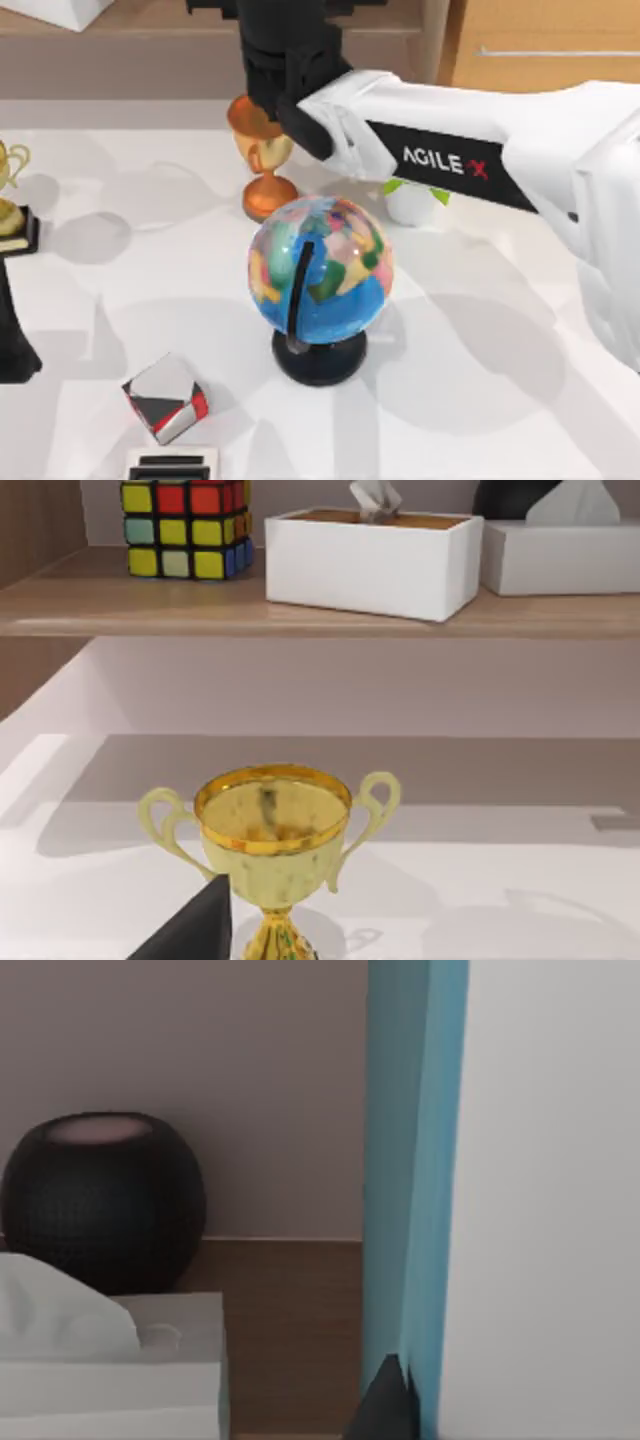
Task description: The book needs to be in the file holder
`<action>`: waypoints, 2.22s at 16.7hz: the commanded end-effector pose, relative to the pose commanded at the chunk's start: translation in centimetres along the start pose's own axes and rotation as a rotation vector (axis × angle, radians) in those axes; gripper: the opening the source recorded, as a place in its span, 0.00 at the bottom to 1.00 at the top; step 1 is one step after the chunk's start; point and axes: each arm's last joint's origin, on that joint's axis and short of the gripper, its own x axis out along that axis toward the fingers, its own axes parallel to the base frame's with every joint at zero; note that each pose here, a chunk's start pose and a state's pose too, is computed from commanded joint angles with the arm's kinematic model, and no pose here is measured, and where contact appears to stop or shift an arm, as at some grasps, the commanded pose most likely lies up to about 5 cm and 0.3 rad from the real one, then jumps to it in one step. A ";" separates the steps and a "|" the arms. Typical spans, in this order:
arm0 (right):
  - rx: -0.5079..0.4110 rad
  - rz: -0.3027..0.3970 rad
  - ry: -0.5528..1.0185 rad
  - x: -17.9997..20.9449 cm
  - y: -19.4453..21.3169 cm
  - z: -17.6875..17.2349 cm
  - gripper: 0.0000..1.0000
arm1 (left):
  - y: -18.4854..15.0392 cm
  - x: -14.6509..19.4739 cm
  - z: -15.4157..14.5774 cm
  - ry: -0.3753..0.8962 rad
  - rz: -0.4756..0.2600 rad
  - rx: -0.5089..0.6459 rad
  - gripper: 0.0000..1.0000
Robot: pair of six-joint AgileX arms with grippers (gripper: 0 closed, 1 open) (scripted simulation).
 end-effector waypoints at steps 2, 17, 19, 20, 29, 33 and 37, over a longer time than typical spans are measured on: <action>0.000 0.000 0.000 0.0 0.0 0.0 0.10 | 0.0 0.0 0.0 0.000 0.000 0.000 1.00; 0.003 0.004 -0.002 -0.1 0.1 1.5 0.00 | 0.0 0.0 0.0 0.000 0.000 0.000 1.00; 0.003 0.004 -0.001 -0.1 0.1 1.6 0.00 | 0.0 0.0 0.0 0.000 0.000 0.000 1.00; 0.003 0.004 -0.001 -0.1 0.1 1.6 0.00 | 0.0 0.0 0.0 0.000 0.000 0.000 1.00; 0.130 0.067 0.027 -1.8 -2.1 3.0 0.00 | 0.0 0.0 0.0 0.000 0.000 0.000 1.00; 0.262 0.173 0.097 -4.7 -4.5 4.4 0.00 | 0.0 0.0 0.0 0.000 0.000 0.000 1.00; 0.415 0.309 0.203 -8.9 -7.9 5.8 0.00 | 0.0 0.0 0.0 0.000 0.000 0.000 1.00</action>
